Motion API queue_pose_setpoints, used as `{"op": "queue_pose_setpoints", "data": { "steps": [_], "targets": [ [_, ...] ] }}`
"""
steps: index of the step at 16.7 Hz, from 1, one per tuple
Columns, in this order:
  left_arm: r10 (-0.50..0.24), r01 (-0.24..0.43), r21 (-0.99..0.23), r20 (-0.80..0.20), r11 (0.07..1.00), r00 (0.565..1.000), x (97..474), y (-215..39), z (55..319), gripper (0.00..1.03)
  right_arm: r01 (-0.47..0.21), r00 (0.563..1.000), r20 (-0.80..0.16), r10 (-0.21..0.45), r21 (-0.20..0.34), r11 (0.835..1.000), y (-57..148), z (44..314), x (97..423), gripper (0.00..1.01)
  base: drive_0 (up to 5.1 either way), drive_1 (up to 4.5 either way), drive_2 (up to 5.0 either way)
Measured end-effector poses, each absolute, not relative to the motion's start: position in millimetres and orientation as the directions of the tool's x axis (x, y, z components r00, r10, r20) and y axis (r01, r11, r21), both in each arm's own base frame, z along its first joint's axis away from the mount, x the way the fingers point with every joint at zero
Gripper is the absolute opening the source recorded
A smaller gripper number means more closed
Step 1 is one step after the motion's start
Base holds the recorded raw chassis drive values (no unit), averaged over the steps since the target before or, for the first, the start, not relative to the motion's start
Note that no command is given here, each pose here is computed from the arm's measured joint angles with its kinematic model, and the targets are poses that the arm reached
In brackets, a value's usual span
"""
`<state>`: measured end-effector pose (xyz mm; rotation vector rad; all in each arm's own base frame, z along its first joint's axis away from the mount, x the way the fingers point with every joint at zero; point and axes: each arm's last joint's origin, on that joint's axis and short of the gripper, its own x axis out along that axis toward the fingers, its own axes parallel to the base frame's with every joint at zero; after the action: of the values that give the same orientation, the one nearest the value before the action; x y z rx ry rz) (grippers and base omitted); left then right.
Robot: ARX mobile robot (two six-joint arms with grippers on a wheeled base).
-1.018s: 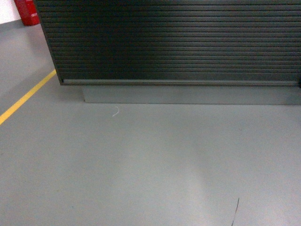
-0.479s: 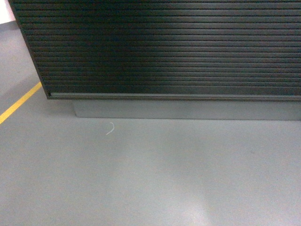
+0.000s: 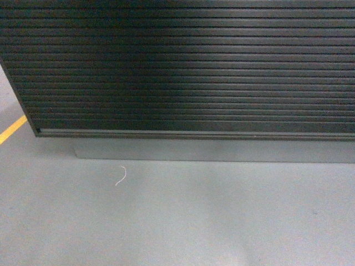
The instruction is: Place dark red mango on scale at checkout
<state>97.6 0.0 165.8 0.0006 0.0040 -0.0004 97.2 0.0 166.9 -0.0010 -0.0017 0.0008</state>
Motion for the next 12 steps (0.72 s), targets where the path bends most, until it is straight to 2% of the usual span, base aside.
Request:
{"op": "queue_pose_setpoints", "data": {
  "steps": [12],
  "targets": [
    [0.000,0.000,0.001,0.000,1.000,1.000,97.6,0.0,166.2,0.98,0.000,1.000,0.004,0.000,-0.001,1.000,0.0,167.1,97.2,0.98,0.0,4.35,-4.3]
  ]
}}
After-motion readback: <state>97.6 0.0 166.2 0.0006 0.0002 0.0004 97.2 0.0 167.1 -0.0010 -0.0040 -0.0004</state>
